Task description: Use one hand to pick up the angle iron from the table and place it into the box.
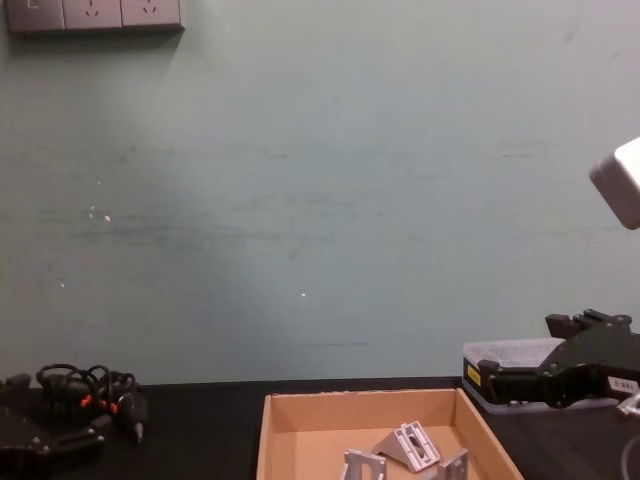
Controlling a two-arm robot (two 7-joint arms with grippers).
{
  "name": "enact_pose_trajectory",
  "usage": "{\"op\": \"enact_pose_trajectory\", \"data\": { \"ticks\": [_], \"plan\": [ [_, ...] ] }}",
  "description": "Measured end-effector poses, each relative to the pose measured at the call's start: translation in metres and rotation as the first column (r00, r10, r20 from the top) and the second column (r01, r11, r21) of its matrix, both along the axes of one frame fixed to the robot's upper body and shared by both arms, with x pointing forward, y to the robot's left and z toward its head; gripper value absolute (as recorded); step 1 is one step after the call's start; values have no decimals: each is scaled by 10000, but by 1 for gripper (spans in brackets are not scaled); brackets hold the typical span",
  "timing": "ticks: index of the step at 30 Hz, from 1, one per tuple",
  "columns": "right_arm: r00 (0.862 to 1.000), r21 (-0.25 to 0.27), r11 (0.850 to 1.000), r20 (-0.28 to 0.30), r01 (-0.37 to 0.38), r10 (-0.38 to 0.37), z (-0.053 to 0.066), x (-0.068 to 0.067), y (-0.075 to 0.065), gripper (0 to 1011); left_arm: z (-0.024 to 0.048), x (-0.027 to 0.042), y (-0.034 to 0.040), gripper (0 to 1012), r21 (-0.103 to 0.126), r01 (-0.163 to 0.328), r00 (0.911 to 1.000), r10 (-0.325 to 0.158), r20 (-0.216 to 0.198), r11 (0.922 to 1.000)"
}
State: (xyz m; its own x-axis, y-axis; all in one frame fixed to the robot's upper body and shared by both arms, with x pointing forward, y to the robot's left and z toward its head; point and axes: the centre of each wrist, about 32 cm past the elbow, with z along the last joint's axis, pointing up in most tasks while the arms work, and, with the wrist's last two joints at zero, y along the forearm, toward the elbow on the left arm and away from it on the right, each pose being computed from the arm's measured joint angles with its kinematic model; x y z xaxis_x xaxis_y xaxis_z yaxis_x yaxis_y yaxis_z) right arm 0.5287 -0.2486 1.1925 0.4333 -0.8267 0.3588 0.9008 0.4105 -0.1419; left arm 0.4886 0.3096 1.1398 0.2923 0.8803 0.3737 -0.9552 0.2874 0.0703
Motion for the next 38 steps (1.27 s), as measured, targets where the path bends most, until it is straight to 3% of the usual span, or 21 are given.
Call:
{"op": "enact_pose_trajectory", "data": {
  "ticks": [38],
  "plan": [
    [10000, -10, 10000, -30, -91, 91, 8, 20, 15, 1002, 0, 0, 0, 1000, 1, -1, 10000, 1, 0, 10000]
  ]
}}
